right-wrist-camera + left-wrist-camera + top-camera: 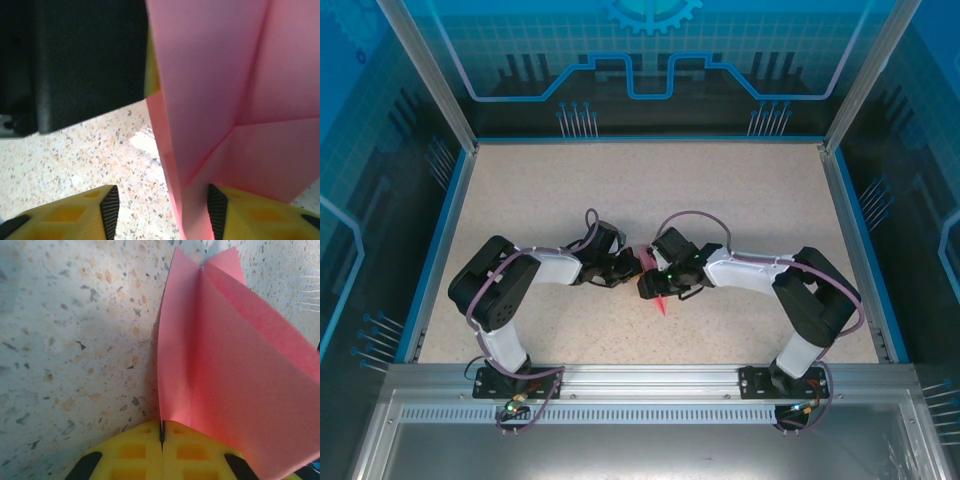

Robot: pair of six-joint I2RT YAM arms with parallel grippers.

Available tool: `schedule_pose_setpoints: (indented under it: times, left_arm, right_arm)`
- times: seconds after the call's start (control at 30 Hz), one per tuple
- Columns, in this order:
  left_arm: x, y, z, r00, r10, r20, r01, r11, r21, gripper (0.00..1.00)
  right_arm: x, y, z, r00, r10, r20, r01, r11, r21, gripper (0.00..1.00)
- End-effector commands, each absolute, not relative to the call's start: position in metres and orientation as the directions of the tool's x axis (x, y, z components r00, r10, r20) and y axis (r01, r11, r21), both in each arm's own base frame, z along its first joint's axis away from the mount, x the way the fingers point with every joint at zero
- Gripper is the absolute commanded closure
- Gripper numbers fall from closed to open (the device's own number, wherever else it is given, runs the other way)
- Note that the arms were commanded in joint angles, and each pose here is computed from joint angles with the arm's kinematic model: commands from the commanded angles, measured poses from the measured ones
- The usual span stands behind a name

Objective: Fold a paper plane with a square sheet of paper (pick it up from the middle)
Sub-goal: Move the paper plane to the center of the table.

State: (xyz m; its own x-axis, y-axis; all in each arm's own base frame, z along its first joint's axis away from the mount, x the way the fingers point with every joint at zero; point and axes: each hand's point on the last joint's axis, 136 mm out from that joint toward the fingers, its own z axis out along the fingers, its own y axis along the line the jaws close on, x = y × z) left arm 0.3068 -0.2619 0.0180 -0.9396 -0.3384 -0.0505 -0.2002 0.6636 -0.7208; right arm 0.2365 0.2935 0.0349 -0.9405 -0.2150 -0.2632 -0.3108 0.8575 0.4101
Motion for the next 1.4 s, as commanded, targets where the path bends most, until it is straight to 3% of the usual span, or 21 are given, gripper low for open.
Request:
schedule_pose_setpoints:
  times: [0.0, 0.33, 0.73, 1.0, 1.23, 1.37]
  left_arm:
    - [0.309, -0.267, 0.039, -0.942, -0.332, -0.055, -0.177, 0.63, -0.756, 0.95]
    - [0.308, -0.27, 0.048, -0.948, -0.314, -0.056, -0.159, 0.617, -0.771, 0.92]
    - [0.307, -0.27, 0.041, -0.948, -0.315, -0.043, -0.173, 0.624, -0.762, 0.92]
    - [0.308, -0.269, 0.041, -0.947, -0.319, -0.043, -0.177, 0.627, -0.759, 0.89]
    - [0.313, -0.257, 0.055, -0.929, -0.361, -0.082, -0.185, 0.644, -0.742, 0.71]
    - [0.318, -0.232, 0.067, -0.902, -0.411, -0.134, -0.214, 0.694, -0.688, 0.5]
  right_arm:
    - [0.242, 0.282, 0.029, -0.936, -0.219, -0.276, -0.303, 0.9, 0.313, 0.5]
    - [0.248, 0.281, 0.031, -0.927, -0.224, -0.3, -0.306, 0.914, 0.265, 0.55]
    - [0.249, 0.279, 0.03, -0.928, -0.224, -0.296, -0.298, 0.925, 0.234, 0.76]
    - [0.249, 0.28, 0.023, -0.932, -0.231, -0.278, -0.291, 0.936, 0.198, 0.77]
    - [0.252, 0.273, 0.024, -0.936, -0.212, -0.28, -0.261, 0.953, 0.152, 0.87]
    - [0.263, 0.258, 0.04, -0.93, -0.165, -0.327, -0.206, 0.974, 0.095, 0.91]
